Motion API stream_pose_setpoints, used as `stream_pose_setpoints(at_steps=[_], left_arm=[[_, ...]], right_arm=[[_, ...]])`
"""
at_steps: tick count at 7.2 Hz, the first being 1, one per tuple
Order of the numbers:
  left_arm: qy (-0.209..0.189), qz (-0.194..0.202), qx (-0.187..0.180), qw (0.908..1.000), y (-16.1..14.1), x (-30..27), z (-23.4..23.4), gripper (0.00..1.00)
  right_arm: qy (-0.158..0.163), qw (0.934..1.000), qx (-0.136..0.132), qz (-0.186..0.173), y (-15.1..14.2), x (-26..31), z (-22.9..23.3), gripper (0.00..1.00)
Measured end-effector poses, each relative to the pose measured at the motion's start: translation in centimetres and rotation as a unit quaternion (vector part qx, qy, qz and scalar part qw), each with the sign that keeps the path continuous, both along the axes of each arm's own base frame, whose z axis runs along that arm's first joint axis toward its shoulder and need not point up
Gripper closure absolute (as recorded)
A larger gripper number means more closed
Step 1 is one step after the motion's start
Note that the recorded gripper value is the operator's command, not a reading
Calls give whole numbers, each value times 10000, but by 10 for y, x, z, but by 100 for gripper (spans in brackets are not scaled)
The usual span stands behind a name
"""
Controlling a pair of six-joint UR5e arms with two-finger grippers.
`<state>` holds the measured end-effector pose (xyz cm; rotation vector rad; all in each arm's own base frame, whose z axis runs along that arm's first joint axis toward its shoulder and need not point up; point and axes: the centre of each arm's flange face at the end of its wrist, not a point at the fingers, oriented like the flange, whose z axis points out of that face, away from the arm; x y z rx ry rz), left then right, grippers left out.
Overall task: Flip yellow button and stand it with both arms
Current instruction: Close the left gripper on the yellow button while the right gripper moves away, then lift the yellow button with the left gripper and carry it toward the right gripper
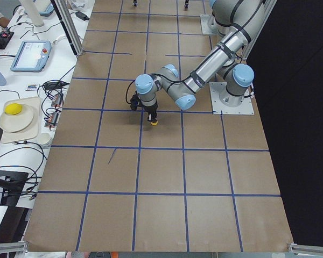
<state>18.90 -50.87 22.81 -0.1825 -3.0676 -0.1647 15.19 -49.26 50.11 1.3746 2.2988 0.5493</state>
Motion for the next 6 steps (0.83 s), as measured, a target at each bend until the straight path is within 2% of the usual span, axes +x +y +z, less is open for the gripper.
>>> stream_pose_setpoints(at_steps=[2, 3, 4, 5, 6], left_arm=[[286, -347, -156, 9989, -17, -49, 25, 99], [632, -530, -301, 9961, -27, -91, 37, 99], [1176, -544, -495, 9903, -37, -134, 51, 99], [1880, -407, -703, 9788, -48, -176, 66, 99], [2733, -154, -913, 9575, -56, -223, 86, 100]], right_arm=[[-342, 9981, 148, -490, -9, -28, 0, 0], [-564, 9958, 235, -677, -13, -40, -2, 0], [-829, 9929, 277, -811, -15, -44, -3, 0], [-1130, 9889, 315, -909, -15, -40, -3, 0], [-1342, 9856, 353, -968, -13, -36, -5, 0]])
